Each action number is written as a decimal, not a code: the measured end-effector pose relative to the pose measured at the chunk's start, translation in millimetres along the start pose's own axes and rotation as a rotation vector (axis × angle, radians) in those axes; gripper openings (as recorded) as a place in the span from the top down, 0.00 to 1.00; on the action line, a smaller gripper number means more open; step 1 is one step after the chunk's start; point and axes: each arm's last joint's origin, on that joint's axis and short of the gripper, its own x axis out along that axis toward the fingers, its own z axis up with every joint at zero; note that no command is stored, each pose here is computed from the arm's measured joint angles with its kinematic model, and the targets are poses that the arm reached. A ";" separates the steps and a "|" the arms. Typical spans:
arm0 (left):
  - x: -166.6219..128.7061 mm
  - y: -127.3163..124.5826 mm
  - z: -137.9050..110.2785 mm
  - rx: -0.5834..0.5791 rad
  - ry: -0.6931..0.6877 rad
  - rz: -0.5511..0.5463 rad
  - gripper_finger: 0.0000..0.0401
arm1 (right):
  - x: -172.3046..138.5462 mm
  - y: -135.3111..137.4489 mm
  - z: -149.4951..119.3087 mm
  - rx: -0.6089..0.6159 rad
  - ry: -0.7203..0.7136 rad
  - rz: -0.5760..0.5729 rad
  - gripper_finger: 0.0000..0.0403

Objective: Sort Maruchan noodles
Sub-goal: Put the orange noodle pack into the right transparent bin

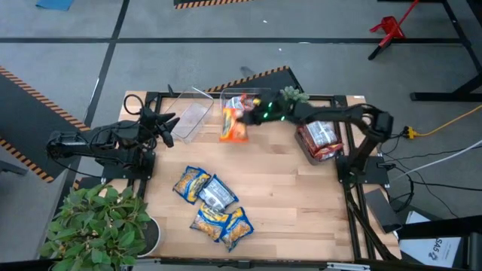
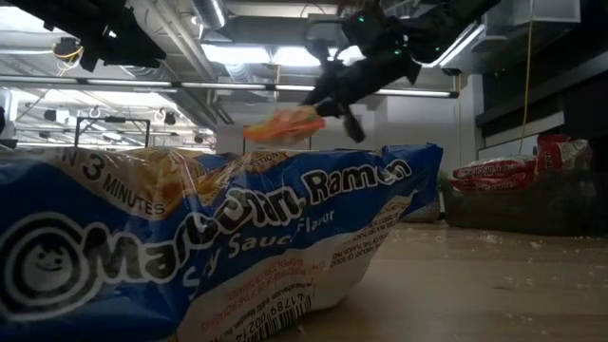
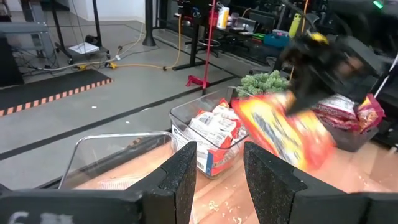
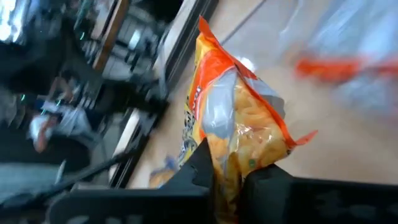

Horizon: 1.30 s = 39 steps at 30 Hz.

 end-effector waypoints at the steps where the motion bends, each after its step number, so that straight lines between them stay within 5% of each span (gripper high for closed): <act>1: 0.0 0.0 -0.1 0.001 0.001 0.001 0.68 | -8.0 -5.0 8.6 0.000 -0.008 -0.018 0.96; 13: -0.1 1.6 0.6 -0.009 -0.021 0.055 0.68 | -65.3 -76.2 77.0 0.039 -0.088 -0.141 0.96; 23: -0.1 2.5 0.9 -0.012 -0.033 0.085 0.68 | -70.9 -87.4 77.5 -0.073 -0.064 -0.227 0.96; 39: -0.2 2.9 1.1 -0.053 -0.040 0.101 0.68 | -50.9 -104.1 77.4 -0.252 -0.015 -0.180 0.92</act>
